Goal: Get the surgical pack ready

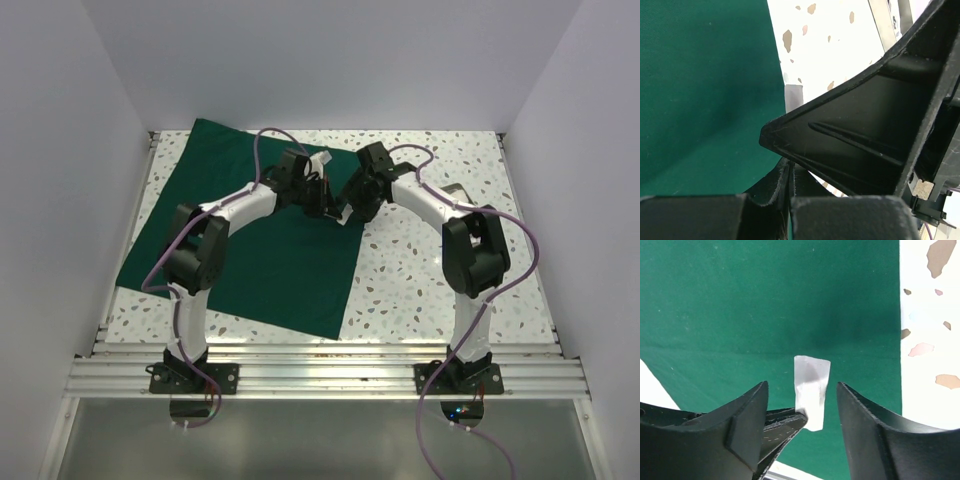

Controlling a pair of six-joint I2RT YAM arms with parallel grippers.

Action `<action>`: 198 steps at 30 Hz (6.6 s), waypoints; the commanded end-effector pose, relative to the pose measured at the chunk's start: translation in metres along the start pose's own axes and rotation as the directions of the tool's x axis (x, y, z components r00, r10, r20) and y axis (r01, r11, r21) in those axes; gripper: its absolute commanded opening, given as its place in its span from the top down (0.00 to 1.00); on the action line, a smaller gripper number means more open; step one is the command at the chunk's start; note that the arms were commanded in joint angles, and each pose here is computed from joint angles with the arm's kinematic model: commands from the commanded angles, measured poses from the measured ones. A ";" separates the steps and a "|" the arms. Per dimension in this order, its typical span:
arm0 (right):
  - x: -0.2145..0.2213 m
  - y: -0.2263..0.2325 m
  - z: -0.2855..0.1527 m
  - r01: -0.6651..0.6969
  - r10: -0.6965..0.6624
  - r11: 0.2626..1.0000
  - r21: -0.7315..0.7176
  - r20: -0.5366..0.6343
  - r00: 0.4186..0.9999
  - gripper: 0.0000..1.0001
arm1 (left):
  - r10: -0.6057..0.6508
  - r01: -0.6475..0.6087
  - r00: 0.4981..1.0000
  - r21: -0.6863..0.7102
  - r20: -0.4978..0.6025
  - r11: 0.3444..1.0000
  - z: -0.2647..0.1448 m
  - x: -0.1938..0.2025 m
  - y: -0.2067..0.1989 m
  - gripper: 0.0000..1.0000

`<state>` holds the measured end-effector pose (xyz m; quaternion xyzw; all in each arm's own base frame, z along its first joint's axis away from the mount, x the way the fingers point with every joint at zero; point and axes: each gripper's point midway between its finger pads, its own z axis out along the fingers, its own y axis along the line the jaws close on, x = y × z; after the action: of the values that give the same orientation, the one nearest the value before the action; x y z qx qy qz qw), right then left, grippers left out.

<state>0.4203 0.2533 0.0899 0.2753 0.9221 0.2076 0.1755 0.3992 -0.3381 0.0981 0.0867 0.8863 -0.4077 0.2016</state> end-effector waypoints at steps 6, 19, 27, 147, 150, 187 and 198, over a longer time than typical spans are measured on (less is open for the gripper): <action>0.011 0.005 -0.005 -0.013 0.013 1.000 -0.015 -0.020 1.000 0.53 | 0.071 -0.074 0.996 0.057 0.049 0.996 -0.015 -0.015 -0.030 1.00; 0.016 0.002 -0.001 -0.016 0.015 1.000 -0.011 -0.043 0.999 0.71 | 0.070 -0.072 0.997 0.052 0.040 0.996 -0.014 -0.013 -0.028 1.00; 0.019 -0.001 -0.002 -0.006 0.005 1.000 -0.006 -0.051 0.999 0.77 | 0.068 -0.069 0.997 0.053 0.030 0.996 -0.013 -0.014 -0.028 0.83; -0.122 -0.114 -0.089 0.558 -0.607 0.782 0.277 0.139 0.782 1.00 | -0.268 0.355 0.933 -0.492 0.240 0.794 -0.212 0.036 0.166 0.45; -0.088 -0.059 -0.074 0.658 -0.683 0.729 0.187 0.149 0.715 1.00 | -0.281 0.388 0.920 -0.547 0.272 0.742 -0.225 0.040 0.176 0.45; 0.146 0.185 0.099 0.799 -0.760 0.583 -0.148 0.249 0.600 1.00 | -0.554 0.588 0.761 -0.718 0.337 0.372 -0.267 0.129 0.251 0.61; 0.138 0.201 0.070 0.832 -0.777 0.526 -0.174 0.299 0.554 0.46 | -0.668 0.606 0.710 -0.675 0.221 0.421 -0.237 0.158 0.248 0.72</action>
<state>0.4175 0.5021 0.0367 -0.1927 0.9074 0.1835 0.3252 0.2802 0.0186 0.0129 -0.3236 0.9438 -0.0378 0.0557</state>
